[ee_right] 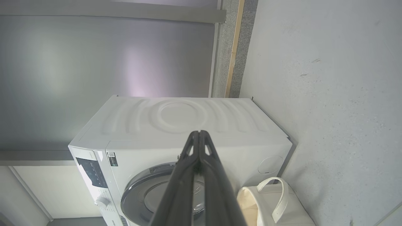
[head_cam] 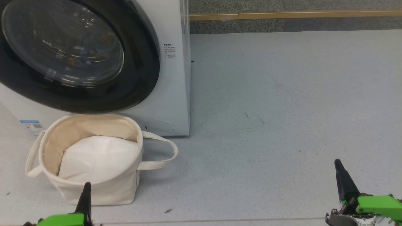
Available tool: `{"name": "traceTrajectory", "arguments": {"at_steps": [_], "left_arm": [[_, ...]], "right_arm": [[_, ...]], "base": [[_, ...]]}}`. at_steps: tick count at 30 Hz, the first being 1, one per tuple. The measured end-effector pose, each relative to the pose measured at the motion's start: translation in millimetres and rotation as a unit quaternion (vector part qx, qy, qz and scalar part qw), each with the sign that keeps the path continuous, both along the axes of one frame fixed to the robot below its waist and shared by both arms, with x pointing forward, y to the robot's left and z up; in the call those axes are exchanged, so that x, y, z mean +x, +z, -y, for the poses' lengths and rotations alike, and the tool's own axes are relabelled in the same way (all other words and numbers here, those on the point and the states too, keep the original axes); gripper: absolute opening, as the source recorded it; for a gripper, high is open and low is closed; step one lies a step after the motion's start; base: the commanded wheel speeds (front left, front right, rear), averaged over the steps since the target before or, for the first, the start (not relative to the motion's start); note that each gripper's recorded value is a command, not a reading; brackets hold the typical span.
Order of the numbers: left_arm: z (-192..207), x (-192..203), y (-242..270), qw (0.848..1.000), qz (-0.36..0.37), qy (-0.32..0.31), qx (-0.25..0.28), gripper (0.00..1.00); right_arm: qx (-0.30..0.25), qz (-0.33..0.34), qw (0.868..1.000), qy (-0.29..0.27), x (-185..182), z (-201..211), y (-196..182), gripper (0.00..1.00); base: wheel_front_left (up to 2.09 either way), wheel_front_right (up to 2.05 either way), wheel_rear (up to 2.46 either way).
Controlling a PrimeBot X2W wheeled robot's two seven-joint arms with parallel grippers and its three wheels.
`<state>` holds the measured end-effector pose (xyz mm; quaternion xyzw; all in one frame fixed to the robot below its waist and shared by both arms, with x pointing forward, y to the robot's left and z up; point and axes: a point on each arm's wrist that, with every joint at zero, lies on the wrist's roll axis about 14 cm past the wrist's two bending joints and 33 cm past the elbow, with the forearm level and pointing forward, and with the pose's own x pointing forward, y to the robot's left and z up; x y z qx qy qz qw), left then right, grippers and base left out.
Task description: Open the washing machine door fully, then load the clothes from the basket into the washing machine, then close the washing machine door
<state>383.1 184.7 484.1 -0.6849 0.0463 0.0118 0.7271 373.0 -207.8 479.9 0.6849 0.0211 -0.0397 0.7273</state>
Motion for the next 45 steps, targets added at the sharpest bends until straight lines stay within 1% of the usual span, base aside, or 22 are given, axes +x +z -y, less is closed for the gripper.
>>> {"name": "traceTrajectory", "arguments": {"at_steps": [6,45], "left_arm": [[-3.1,-2.0,-0.2,1.0,0.003,0.01,-0.027,0.0],[-1.4,-2.0,-0.1,1.0,0.003,0.009,-0.03,0.0]], "right_arm": [[0.032,0.0,0.999,-0.003,0.4,-1.1,-1.6,0.0],[0.033,0.001,0.999,-0.004,0.3,-0.3,-1.6,0.0]], "base": [[0.0,0.0,0.0],[0.0,0.0,0.0]]}}
